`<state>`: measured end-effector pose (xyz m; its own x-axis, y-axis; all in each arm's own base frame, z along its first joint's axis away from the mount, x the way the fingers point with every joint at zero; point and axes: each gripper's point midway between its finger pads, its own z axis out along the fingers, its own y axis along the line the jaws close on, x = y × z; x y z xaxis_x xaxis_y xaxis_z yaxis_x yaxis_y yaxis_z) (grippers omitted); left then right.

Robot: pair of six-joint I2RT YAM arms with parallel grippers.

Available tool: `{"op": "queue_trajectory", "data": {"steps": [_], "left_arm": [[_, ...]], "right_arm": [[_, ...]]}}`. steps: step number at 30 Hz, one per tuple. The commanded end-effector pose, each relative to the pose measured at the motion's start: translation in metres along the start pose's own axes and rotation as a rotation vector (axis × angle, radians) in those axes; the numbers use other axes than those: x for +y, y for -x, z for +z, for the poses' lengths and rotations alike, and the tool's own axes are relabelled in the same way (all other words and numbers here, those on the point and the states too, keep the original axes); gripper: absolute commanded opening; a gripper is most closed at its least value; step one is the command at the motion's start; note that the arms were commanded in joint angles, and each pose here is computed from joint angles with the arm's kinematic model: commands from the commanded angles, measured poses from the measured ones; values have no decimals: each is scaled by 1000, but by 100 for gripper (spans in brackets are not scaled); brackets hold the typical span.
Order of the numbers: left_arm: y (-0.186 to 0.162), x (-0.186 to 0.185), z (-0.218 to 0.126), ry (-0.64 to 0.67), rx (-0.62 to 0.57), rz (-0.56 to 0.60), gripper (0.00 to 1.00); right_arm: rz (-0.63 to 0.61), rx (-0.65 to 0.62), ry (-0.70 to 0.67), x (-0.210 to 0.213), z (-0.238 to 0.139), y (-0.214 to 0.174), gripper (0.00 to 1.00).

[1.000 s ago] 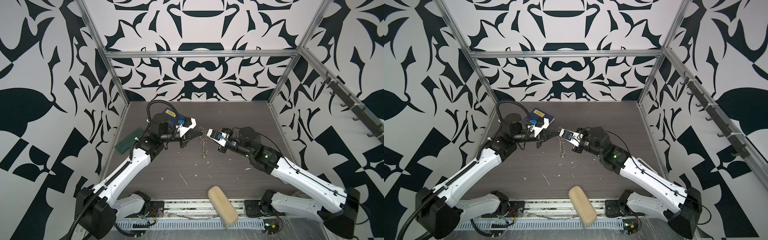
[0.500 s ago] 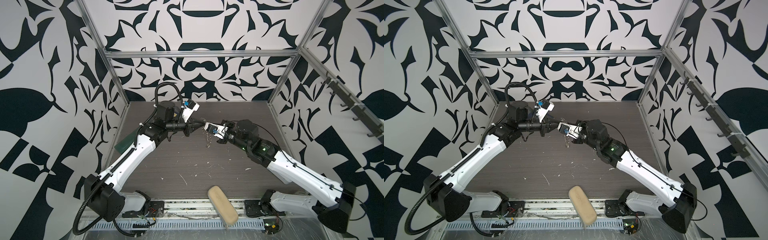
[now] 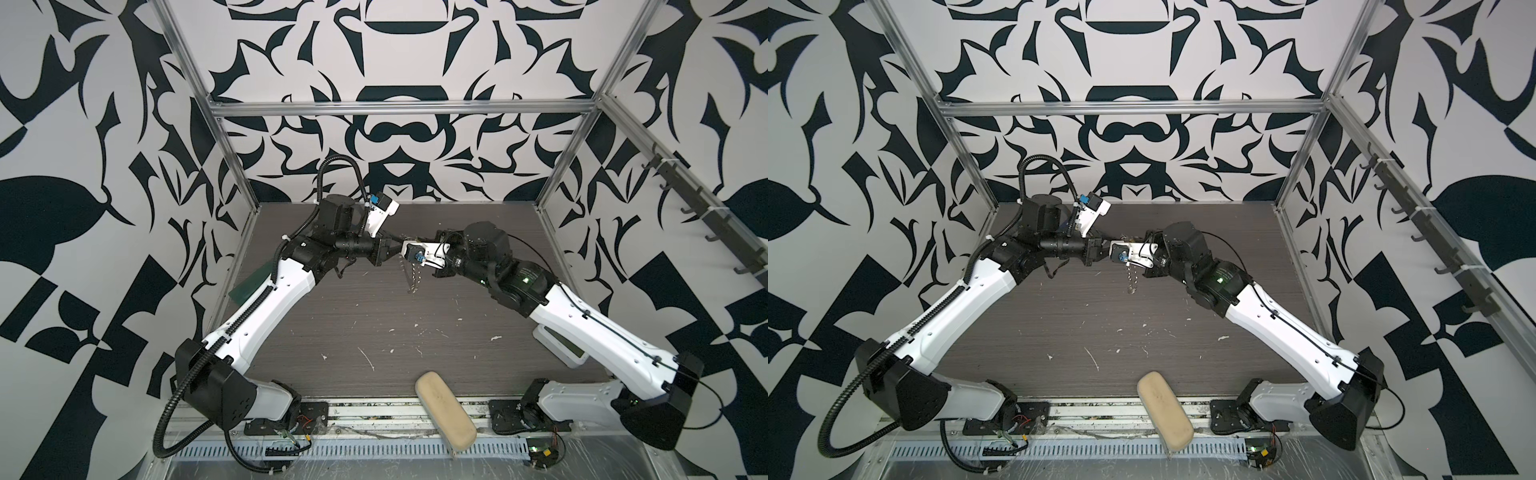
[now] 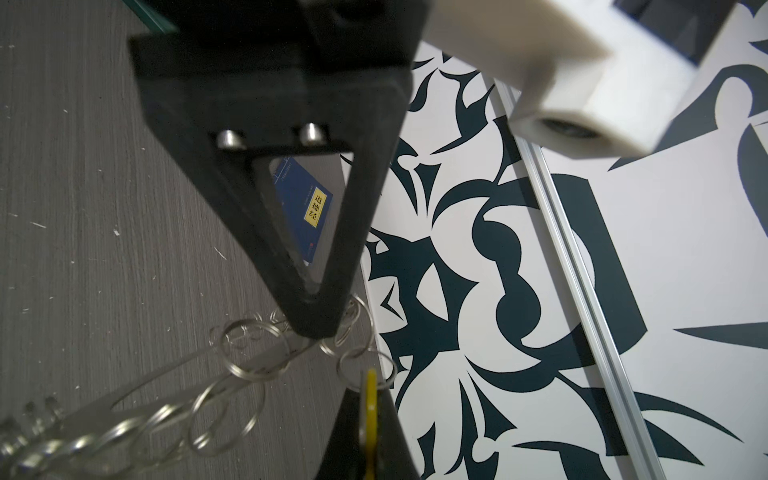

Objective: Remove the keys from the keyring

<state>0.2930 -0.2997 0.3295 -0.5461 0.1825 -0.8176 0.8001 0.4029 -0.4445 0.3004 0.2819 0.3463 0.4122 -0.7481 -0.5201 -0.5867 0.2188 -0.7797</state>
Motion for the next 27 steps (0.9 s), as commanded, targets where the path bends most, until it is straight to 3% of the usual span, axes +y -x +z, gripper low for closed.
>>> {"op": "queue_trajectory", "data": {"steps": [1, 9, 16, 27], "left_arm": [[-27, 61, -3, 235, 89, -184, 0], [-32, 69, 0, 220, 135, -302, 0], [-26, 60, 3, 156, 142, -314, 0], [-27, 57, 4, 140, 154, -314, 0]], "right_arm": [[-54, -138, -139, -53, -38, 44, 0], [-105, -174, -144, -61, -43, 56, 0], [-96, -283, -98, -60, -48, 76, 0], [-135, -287, -53, -66, -39, 86, 0]]}}
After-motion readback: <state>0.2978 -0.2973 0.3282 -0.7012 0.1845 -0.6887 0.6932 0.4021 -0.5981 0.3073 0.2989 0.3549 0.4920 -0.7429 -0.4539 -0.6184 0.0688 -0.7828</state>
